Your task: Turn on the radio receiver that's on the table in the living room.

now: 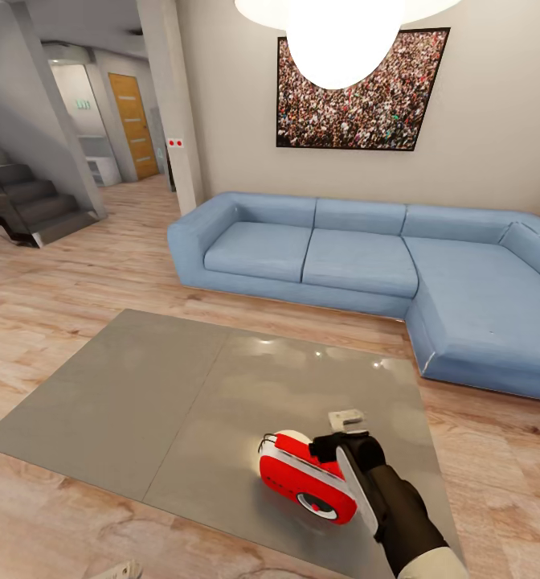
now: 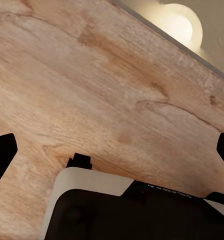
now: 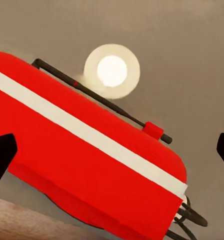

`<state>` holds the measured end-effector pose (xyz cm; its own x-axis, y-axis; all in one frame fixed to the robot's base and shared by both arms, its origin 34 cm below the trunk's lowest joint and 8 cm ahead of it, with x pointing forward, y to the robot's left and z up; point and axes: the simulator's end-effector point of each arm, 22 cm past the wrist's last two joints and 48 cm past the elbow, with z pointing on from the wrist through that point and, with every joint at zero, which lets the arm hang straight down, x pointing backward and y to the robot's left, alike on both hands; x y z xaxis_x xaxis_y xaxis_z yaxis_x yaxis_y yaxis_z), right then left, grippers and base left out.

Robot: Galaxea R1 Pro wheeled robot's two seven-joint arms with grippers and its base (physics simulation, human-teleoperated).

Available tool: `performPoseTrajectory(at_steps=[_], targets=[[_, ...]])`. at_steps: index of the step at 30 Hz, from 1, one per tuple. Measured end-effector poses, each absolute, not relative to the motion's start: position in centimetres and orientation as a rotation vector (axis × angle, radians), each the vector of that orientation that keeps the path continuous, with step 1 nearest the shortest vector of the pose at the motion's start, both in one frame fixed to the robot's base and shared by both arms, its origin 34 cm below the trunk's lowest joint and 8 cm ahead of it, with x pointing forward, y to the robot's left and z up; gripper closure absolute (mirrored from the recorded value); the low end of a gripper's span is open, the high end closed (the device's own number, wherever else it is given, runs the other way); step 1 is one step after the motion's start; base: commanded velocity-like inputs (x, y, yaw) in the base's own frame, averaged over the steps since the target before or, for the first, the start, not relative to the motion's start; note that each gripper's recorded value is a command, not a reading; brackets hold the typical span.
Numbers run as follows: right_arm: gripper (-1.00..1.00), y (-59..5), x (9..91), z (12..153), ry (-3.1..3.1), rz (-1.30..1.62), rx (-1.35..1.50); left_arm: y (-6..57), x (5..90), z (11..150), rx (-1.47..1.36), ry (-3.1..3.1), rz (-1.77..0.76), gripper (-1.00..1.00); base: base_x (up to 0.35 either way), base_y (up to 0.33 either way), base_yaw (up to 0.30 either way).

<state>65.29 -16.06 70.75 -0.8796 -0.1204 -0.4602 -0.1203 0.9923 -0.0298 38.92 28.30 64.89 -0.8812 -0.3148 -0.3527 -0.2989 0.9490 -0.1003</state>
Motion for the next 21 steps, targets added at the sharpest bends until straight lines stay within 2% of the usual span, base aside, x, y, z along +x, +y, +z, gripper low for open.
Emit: performPoseTrajectory(at_steps=[11, 21], targets=[[-1.00, -12.5, 63.1, 68.7, 2.701, 0.027, -0.317, 28.3, 38.9, 64.9, -0.446, 2.732, -0.061, -1.00, 0.000, 0.000, 0.000], [-1.00, -12.0, 62.7, 68.3, 2.711, 0.031, -0.335, 28.3, 38.9, 64.9, -0.446, 2.732, -0.061, -1.00, 0.000, 0.000, 0.000]])
